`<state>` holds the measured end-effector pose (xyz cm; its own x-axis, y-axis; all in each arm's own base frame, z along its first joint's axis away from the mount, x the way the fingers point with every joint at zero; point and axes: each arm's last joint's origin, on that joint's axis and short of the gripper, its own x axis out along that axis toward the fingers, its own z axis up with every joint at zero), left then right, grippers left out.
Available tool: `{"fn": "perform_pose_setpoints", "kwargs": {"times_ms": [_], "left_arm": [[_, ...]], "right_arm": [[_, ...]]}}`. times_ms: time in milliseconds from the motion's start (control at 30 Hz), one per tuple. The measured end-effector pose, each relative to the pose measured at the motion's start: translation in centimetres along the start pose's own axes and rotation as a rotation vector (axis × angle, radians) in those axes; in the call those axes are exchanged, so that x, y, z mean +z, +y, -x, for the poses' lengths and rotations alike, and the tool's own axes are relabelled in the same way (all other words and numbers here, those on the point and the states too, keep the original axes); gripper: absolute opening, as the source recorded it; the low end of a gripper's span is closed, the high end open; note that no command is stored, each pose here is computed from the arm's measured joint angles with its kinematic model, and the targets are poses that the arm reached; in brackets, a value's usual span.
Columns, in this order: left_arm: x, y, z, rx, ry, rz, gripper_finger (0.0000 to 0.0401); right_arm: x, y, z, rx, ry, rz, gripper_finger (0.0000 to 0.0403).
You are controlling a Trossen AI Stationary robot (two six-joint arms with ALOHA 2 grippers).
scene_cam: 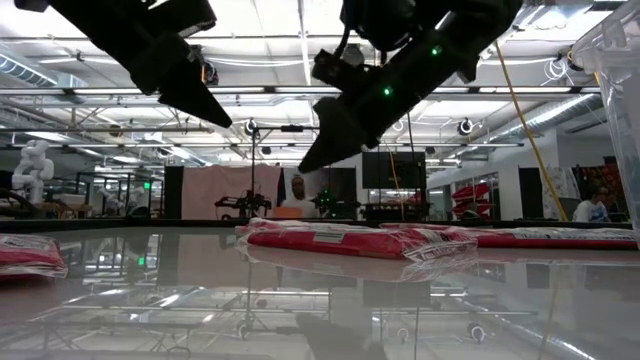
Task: Sort popcorn bags into baskets
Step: Put the red popcorn pack into the transparent bin
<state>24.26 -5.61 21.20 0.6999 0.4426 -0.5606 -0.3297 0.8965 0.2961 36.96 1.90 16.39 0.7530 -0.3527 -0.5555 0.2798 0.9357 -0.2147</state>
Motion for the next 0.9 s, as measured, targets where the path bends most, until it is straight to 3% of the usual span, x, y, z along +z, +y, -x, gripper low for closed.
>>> {"fn": "perform_pose_setpoints", "kwargs": {"times_ms": [133,400,900], "left_arm": [[0.1,0.5,-0.3,0.018,0.006,-0.015,0.0157],[0.1,0.5,-0.7,0.023,0.012,-0.047,0.0157],[-1.5,-1.2,-5.1,-0.029,0.004,-0.119,0.0157]], "right_arm": [[-0.7,0.3,-0.5,0.089,0.044,0.079,0.0091],[-2.2,0.7,0.0,0.112,0.183,0.295,0.0126],[-4.2,-1.3,-0.7,0.119,0.262,0.398,0.0164]]}}
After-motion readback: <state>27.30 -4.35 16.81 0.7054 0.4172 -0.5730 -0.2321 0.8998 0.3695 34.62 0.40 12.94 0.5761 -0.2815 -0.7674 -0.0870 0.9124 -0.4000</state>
